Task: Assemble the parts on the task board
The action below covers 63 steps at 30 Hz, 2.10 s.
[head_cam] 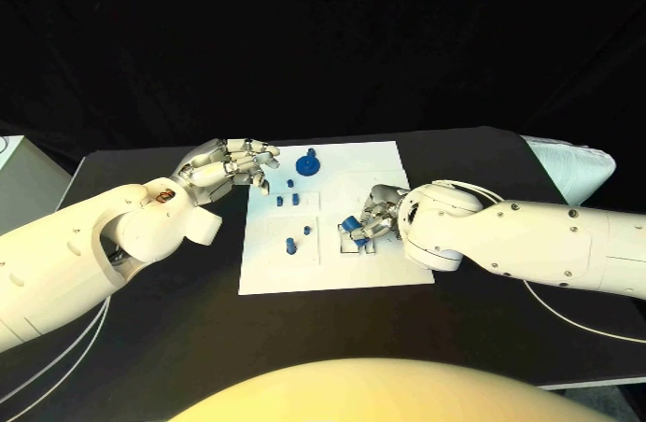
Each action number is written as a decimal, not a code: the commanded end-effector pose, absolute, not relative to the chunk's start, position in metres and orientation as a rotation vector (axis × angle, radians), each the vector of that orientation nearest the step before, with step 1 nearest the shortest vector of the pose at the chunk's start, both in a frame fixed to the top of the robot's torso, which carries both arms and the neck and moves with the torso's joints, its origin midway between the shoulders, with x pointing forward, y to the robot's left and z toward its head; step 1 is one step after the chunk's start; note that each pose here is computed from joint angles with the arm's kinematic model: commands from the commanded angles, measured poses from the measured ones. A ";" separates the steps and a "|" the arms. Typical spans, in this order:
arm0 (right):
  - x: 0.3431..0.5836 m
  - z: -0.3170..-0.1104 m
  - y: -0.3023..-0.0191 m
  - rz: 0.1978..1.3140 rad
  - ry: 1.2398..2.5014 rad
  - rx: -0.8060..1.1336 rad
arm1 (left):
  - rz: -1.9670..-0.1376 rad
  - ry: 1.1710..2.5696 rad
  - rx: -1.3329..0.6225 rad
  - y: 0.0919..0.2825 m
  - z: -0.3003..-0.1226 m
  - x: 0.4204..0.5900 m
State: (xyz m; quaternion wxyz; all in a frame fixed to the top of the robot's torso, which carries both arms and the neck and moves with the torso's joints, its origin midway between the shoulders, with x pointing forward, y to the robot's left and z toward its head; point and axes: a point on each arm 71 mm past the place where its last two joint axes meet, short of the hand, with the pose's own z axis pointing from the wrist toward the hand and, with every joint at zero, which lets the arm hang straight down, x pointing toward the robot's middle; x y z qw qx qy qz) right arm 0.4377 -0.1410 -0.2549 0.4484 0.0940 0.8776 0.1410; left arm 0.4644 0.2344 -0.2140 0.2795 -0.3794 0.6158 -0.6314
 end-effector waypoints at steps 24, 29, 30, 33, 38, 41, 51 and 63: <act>0.434 -0.259 -0.139 0.329 2.194 0.191 | -1.712 1.660 -1.018 0.234 -0.214 0.464; 0.435 -0.259 -0.139 0.332 2.179 0.197 | -1.711 1.660 -1.020 0.234 -0.214 0.464; 0.435 -0.258 -0.139 0.333 2.177 0.198 | -1.711 1.660 -1.020 0.234 -0.214 0.464; 0.435 -0.258 -0.138 0.336 2.165 0.201 | -1.711 1.660 -1.020 0.234 -0.214 0.464; 0.435 -0.256 -0.138 0.341 2.147 0.204 | -1.710 1.660 -1.021 0.234 -0.215 0.464; 0.434 -0.256 -0.138 0.344 2.143 0.202 | -1.710 1.660 -1.022 0.234 -0.215 0.464; 0.431 -0.254 -0.136 0.361 2.125 0.191 | -1.709 1.660 -1.022 0.235 -0.215 0.464; 0.429 -0.252 -0.139 0.345 2.121 0.149 | -1.706 1.661 -1.023 0.236 -0.215 0.464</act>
